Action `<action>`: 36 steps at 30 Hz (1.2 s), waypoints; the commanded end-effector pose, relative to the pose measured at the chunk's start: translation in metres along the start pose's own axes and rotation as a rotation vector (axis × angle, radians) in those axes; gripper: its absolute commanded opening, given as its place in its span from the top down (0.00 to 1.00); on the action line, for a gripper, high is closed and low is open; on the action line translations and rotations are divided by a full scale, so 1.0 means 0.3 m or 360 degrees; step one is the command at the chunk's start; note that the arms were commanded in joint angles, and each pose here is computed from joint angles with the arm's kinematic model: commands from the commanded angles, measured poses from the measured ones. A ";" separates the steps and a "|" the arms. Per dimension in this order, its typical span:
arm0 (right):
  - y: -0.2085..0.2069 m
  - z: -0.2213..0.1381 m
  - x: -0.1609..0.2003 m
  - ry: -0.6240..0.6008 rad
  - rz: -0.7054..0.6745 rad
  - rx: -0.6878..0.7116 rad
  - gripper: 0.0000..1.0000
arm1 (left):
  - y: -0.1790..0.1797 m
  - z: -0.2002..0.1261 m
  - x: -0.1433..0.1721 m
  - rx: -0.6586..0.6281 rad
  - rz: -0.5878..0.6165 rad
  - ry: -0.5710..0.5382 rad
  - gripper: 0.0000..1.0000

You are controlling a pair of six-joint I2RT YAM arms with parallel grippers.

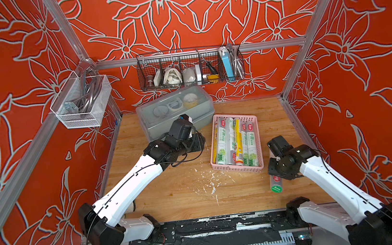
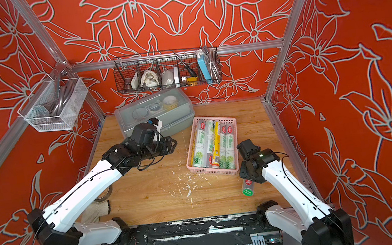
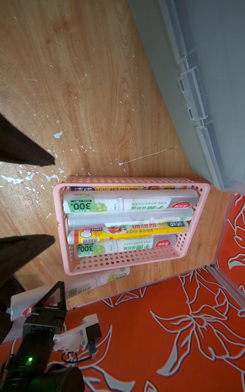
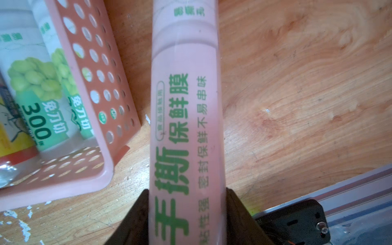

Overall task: Put the plastic wrap into the basket
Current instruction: Pick up the plastic wrap from the center of the board, then adjust the plastic wrap at the center of the board.

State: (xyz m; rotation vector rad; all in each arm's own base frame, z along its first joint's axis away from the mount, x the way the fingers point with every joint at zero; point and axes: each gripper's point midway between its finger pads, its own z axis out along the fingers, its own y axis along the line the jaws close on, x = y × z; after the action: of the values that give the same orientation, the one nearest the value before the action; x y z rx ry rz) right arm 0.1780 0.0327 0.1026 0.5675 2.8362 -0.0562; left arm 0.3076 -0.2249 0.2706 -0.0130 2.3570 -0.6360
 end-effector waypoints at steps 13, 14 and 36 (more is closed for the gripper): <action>-0.059 0.184 -0.054 0.0093 0.0159 0.0114 0.72 | 0.012 -0.033 -0.017 -0.0003 0.0018 -0.0055 0.46; -0.061 0.195 -0.063 0.0098 0.0160 0.0116 0.72 | 0.012 -0.036 -0.018 -0.0002 0.0019 -0.0059 0.46; -0.082 0.261 -0.211 0.0183 0.0086 0.0130 0.34 | 0.025 -0.065 -0.027 -0.0010 0.0047 -0.0107 0.46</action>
State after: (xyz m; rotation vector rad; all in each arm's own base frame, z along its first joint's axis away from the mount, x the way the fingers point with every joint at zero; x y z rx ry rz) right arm 0.2345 -0.0144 0.0385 0.7349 2.9321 -0.1243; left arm 0.3030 -0.2129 0.2823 -0.0072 2.3085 -0.6163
